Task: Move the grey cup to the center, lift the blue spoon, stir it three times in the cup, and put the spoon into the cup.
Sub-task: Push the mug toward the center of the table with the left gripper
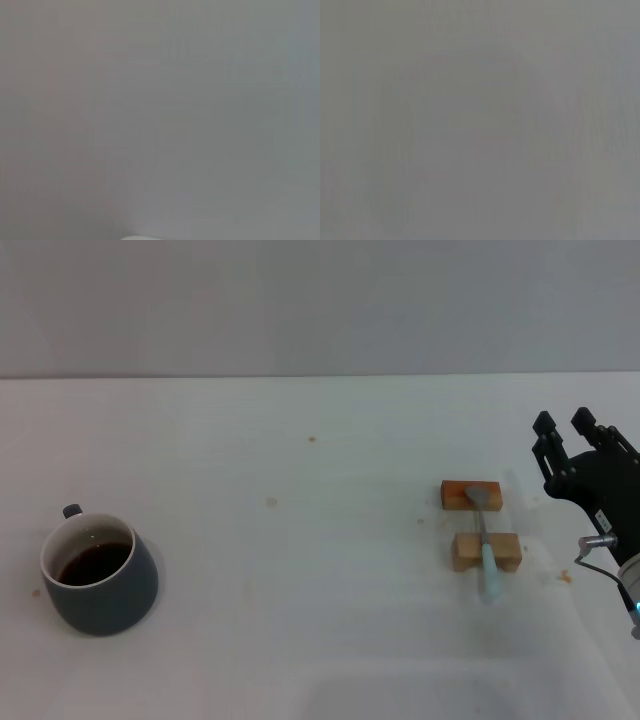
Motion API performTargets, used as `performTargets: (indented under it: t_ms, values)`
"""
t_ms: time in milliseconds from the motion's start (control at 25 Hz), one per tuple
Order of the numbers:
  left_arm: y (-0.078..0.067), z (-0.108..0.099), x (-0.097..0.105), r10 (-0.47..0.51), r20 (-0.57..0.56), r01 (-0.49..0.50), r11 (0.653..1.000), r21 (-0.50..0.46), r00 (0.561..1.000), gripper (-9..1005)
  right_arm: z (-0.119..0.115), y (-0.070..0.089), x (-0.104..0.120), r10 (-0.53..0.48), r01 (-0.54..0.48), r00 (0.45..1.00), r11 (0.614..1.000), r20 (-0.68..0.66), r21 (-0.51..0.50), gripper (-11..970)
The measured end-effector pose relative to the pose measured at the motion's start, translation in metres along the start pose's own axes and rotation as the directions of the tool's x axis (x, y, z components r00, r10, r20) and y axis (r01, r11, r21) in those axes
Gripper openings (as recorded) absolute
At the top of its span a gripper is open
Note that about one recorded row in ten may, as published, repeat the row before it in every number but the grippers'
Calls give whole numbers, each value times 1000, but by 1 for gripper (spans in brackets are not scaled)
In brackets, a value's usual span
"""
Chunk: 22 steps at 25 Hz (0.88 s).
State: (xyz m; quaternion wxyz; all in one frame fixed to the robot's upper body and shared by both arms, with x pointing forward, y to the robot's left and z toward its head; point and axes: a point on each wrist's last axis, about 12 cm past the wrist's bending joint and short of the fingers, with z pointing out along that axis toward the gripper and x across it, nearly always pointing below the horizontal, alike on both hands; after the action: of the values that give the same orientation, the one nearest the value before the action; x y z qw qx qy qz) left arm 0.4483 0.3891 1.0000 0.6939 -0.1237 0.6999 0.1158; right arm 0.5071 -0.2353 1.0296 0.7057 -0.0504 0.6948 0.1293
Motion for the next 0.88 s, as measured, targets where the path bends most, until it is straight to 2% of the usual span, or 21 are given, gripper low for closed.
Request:
performTargets:
  t_ms: [480, 880]
  values:
    - [-16, -14, 12, 26, -57, -20, 995, 102, 998, 833, 4, 1, -3, -6, 6, 1000, 1000, 7, -11, 444]
    - [-16, -17, 13, 23, -61, -16, 995, 102, 998, 828, 4, 1, -3, -7, 7, 1000, 1000, 7, -14, 445]
